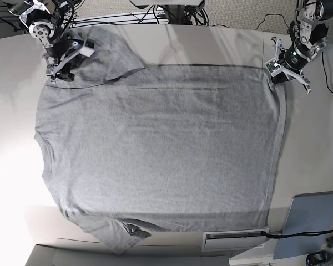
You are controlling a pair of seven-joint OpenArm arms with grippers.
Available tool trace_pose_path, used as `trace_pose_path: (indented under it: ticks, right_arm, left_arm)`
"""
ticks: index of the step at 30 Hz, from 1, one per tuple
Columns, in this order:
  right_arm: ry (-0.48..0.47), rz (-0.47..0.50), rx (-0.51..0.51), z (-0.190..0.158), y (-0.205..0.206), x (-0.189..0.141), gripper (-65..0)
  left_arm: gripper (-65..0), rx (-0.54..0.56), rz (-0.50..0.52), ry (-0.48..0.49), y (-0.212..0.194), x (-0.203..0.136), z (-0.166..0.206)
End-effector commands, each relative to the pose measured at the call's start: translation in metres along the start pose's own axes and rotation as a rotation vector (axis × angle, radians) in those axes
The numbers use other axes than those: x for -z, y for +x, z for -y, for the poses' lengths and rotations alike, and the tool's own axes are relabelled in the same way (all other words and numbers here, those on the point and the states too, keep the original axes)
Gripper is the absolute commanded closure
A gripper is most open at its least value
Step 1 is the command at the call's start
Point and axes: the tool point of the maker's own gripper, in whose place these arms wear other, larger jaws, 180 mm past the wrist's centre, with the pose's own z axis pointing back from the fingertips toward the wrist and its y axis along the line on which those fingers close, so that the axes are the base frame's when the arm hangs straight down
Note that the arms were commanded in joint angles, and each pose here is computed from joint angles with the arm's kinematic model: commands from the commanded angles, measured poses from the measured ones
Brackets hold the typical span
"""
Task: Fold the T-shirt properly
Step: 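Grasp the shirt's shoulder corners with both grippers and pull them taut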
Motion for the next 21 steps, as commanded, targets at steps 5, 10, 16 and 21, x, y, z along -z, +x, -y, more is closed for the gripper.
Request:
trace_pose_path:
  ticks: [5,10,16,21]
  right_arm:
    - [0.068,0.011,0.008,-0.016,-0.002,0.001,-28.5]
    - [0.082,-0.005,0.014,-0.02,-0.01,0.007,-26.9]
    - [0.073,-0.02,0.049,-0.019,-0.011,0.017,-20.7]
    - [0.072,-0.108,0.048,-0.019,-0.026,0.017,0.0]
  left_arm:
    - [0.0,0.026,-0.1,-0.09,-0.022,-0.003,0.022]
    - [0.0,0.027,-0.097,-0.09,-0.022,-0.003,0.022]
    - [0.0,0.026,-0.097,-0.089,-0.022,-0.003,0.022]
    - [0.0,0.016,-0.091,-0.071,-0.022,-0.004,0.017]
